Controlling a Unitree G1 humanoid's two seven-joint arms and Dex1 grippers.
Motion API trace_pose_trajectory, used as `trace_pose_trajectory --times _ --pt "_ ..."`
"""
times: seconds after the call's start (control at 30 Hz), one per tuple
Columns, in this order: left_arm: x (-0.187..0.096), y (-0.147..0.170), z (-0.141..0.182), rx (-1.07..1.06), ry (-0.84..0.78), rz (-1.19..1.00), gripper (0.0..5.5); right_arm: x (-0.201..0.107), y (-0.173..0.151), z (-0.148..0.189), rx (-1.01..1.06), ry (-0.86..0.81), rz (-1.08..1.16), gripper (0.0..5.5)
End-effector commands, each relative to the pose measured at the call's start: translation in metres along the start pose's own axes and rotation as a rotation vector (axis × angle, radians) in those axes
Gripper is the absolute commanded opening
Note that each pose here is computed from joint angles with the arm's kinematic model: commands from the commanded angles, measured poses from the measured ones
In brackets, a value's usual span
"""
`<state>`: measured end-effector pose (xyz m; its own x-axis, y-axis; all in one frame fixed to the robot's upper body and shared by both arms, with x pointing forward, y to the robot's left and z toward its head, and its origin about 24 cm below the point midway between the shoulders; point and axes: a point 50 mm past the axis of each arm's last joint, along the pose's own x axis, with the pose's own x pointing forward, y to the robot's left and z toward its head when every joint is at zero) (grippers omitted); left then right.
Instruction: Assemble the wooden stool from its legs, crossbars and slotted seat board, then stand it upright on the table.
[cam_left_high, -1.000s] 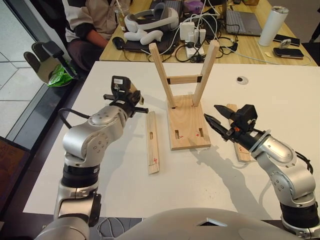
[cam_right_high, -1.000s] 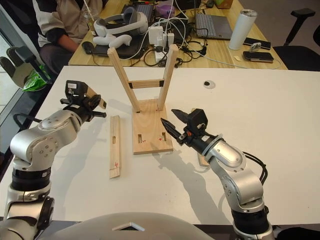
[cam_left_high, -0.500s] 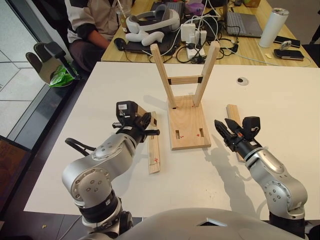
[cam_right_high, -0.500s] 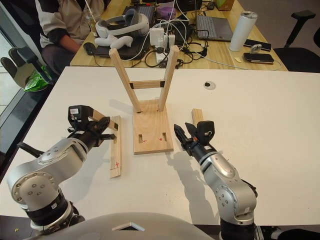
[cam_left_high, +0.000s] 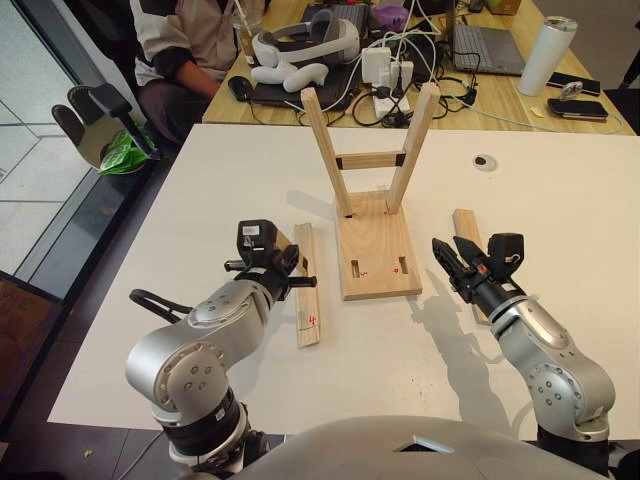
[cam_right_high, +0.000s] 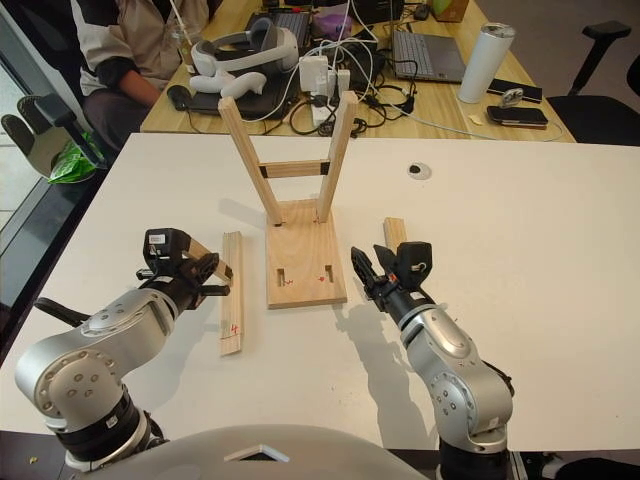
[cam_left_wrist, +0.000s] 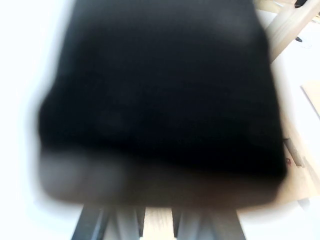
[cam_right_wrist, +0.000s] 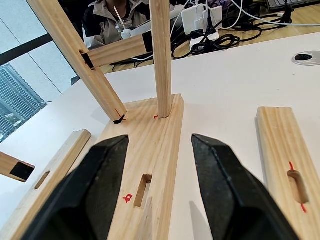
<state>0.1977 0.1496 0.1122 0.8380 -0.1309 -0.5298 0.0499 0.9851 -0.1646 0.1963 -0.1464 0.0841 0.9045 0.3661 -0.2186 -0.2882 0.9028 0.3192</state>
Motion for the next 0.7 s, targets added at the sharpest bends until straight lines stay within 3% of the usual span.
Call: trace_pose_trajectory --times 0.03,0.7 --pt "0.004 -0.001 -0.001 0.003 0.017 -0.001 0.41 0.001 0.001 0.001 -0.009 0.009 0.010 2.33" --pt "0.018 0.004 -0.011 -0.025 0.048 0.038 0.41 0.004 0.003 0.001 -0.029 0.015 0.033 2.33"
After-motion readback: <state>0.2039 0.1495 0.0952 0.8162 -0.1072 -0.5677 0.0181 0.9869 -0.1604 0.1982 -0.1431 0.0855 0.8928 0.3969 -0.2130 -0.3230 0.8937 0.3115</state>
